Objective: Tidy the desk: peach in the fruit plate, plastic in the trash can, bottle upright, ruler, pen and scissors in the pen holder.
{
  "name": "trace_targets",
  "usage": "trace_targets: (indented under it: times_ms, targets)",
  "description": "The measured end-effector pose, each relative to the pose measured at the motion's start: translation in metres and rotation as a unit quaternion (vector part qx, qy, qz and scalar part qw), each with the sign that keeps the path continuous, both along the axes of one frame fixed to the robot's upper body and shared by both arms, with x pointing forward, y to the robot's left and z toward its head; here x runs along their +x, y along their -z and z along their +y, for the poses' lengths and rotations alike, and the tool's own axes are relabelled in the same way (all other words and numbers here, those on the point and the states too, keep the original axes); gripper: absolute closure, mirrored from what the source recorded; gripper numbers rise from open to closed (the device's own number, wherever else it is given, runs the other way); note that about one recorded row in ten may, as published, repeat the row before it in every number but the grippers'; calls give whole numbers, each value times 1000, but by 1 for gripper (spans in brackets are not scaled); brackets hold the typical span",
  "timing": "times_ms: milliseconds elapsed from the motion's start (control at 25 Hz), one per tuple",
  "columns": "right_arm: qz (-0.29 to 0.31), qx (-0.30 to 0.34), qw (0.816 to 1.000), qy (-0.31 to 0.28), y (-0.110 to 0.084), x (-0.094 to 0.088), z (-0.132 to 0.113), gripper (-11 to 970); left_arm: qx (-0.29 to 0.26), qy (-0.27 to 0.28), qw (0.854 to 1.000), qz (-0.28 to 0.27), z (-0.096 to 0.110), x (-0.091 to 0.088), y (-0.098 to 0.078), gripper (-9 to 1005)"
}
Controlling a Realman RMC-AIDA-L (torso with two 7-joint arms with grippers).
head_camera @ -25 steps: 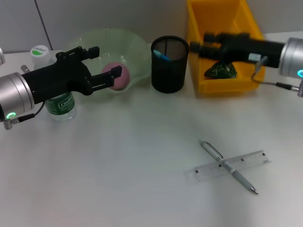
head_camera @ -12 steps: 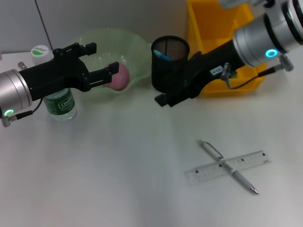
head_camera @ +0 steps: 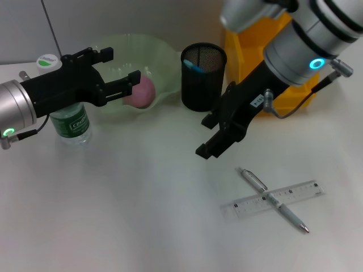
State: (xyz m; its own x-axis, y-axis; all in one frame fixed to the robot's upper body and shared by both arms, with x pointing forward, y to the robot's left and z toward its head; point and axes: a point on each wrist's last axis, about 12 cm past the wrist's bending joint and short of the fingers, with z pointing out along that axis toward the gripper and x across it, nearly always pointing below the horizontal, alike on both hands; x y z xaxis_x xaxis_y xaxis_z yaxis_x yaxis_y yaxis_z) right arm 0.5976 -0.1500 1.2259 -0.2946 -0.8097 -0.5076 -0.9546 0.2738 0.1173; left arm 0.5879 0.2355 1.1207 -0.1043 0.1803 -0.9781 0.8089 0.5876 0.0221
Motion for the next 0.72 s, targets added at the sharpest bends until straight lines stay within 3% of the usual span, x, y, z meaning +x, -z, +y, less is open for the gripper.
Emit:
trace_targets:
  times_ms: [160, 720]
  targets:
    - [13, 11, 1000, -10, 1, -5, -6, 265, 0, 0, 1000, -1, 0, 0, 0, 194]
    - [84, -101, 989, -73, 32, -27, -7, 266, -2, 4, 1000, -1, -4, 4, -3, 194]
